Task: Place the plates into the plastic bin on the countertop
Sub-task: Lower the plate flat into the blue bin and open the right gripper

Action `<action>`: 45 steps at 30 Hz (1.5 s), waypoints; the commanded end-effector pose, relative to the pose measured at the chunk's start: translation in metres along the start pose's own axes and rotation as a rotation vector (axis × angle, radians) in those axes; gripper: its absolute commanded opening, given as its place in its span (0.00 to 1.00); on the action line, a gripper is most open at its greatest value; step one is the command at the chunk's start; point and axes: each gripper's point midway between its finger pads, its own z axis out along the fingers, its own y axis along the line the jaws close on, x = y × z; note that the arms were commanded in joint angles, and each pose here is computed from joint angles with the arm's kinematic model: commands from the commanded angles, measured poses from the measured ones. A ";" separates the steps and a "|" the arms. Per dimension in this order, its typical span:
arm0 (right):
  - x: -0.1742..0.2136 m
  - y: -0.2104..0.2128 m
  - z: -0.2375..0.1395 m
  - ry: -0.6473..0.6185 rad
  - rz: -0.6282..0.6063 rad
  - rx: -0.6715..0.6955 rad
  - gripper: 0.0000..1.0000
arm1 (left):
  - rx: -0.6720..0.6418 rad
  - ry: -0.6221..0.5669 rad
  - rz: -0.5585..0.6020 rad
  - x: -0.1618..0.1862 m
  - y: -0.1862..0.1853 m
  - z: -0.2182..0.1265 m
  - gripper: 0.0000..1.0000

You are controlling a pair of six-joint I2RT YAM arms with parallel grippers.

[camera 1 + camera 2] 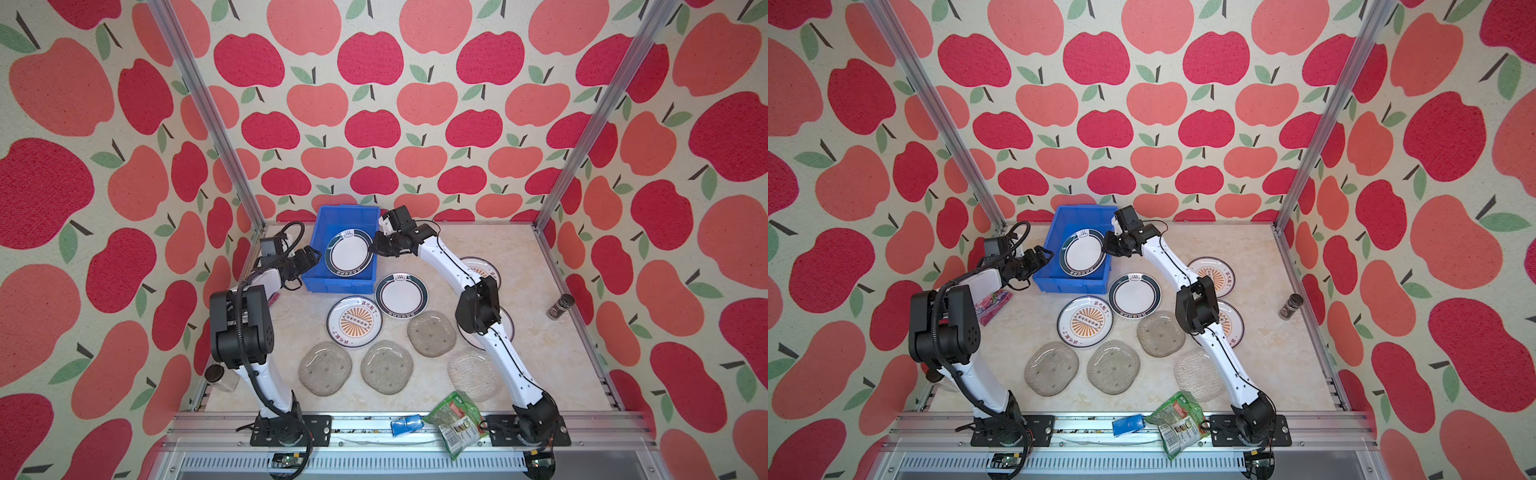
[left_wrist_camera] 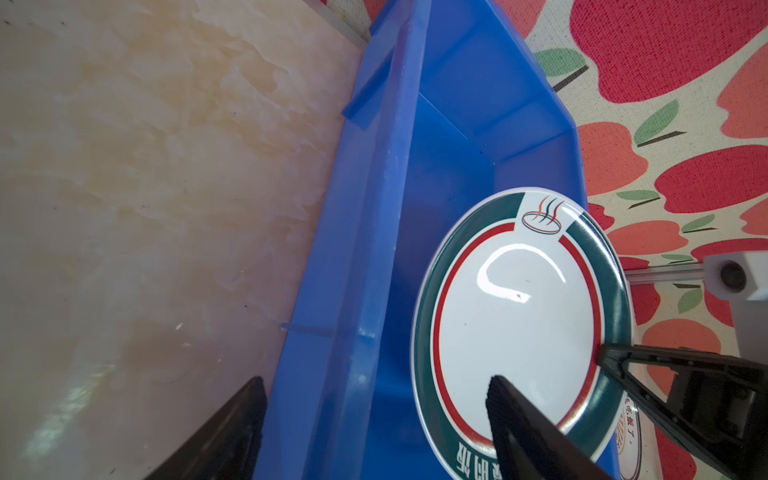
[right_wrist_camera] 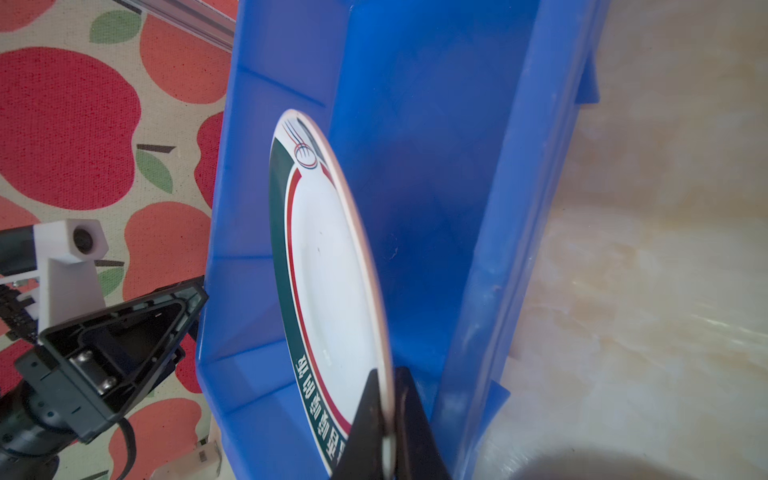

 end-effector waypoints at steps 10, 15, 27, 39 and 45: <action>0.028 0.017 0.020 0.064 -0.104 -0.028 0.00 | 0.025 -0.014 0.013 -0.003 -0.007 -0.005 0.86; 0.033 0.013 0.022 0.077 -0.109 -0.013 0.02 | 0.021 -0.016 0.013 -0.003 -0.006 -0.006 0.86; 0.038 0.012 0.024 0.102 -0.100 -0.021 0.17 | 0.023 -0.022 0.010 -0.007 -0.007 -0.004 0.87; 0.040 0.005 0.014 0.121 -0.094 0.010 0.23 | 0.025 -0.018 0.004 -0.007 -0.005 0.001 0.87; 0.039 0.011 0.008 0.123 -0.105 -0.006 0.23 | -0.004 -0.012 0.008 -0.007 -0.003 0.000 0.86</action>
